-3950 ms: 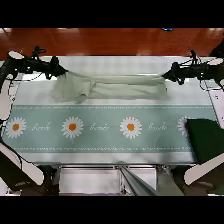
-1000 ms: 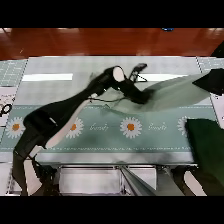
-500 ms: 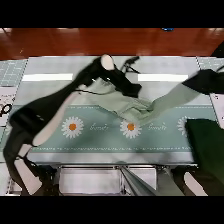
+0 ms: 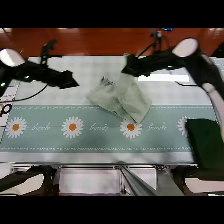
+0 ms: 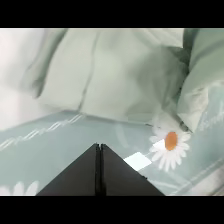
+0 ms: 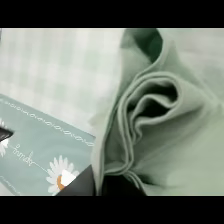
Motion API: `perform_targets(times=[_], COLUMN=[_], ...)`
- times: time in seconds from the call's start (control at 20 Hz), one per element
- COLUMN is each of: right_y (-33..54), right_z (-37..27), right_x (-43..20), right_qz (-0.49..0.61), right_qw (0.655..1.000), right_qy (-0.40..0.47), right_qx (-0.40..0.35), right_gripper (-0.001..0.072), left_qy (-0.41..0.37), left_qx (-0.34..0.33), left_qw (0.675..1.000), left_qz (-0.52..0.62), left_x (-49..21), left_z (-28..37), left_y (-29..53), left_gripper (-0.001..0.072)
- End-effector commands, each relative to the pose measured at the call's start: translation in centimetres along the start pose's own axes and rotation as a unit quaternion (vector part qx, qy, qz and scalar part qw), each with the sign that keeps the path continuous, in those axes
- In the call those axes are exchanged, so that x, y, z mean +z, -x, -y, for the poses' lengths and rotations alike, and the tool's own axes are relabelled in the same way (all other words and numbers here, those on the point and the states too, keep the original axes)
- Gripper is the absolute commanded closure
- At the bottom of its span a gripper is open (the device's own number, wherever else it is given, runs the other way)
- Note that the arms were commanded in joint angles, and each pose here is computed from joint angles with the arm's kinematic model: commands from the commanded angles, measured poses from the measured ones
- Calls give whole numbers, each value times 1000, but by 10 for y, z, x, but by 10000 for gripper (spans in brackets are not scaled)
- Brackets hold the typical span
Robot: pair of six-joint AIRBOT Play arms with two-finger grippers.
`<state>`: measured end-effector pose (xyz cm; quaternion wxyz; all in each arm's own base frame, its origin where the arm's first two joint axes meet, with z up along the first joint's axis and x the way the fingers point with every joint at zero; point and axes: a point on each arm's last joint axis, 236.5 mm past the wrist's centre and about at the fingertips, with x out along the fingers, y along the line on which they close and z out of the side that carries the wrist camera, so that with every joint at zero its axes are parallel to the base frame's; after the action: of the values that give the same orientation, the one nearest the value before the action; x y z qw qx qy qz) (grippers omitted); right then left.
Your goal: Fold the shirts.
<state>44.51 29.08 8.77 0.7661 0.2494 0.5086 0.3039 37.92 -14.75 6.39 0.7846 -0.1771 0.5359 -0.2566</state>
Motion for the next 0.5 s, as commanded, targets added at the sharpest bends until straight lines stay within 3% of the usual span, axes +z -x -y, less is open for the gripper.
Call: perform_targets(times=[0.0, 0.1, 0.15, 0.25, 0.45], right_y=[-83, -109, -118, -124, -69], right_z=[-4, 0, -1, -4, -8], right_x=[-10, -16, -19, -24, -27], right_qz=[-49, -65, -71, -78, -124], right_qw=[998, 997, 996, 995, 990], right_qy=[-18, -26, -34, -42, -33], right_qx=[29, 33, 40, 49, 62], right_gripper=[689, 688, 640, 292, 296], left_qy=[49, 57, 60, 60, 71], left_qx=[32, 33, 32, 35, 58], left_qw=[997, 997, 997, 997, 990], left_qz=[46, 43, 38, 42, 109], left_x=[-29, -38, -42, -41, -8], left_z=[-37, -41, -42, -44, -61], left_y=[33, 32, 29, 25, 43], left_gripper=[691, 691, 691, 691, 691])
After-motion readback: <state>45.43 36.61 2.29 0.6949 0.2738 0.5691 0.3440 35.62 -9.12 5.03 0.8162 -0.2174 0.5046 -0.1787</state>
